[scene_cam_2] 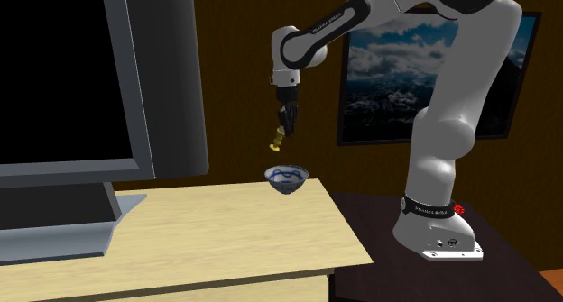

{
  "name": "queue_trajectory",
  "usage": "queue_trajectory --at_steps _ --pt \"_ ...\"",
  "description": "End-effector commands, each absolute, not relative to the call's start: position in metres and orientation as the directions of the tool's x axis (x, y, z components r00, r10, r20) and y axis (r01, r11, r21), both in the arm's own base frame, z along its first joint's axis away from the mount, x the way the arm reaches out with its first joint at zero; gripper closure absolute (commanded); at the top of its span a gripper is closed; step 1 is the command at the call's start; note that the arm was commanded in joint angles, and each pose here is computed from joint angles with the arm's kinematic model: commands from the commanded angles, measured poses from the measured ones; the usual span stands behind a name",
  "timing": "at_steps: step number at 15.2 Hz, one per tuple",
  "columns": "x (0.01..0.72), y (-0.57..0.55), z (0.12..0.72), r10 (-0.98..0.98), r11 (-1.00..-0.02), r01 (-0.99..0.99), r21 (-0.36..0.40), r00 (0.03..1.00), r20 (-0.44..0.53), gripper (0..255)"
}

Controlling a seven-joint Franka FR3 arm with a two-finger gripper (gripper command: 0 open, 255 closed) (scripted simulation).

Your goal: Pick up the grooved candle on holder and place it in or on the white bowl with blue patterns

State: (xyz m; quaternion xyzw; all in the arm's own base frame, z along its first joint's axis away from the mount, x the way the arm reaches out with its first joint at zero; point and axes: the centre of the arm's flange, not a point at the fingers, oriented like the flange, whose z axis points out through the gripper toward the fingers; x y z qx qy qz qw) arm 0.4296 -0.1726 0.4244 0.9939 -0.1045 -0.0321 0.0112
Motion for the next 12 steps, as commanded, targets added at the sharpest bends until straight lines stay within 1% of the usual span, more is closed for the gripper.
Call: queue_trajectory --at_steps 1,12 --pt "0.427 -0.197 0.428 -0.207 -0.978 -0.206 0.029 0.976 -0.062 255" --pt "0.427 -0.197 0.370 -0.207 -0.978 -0.206 0.029 0.976 -0.062 255"
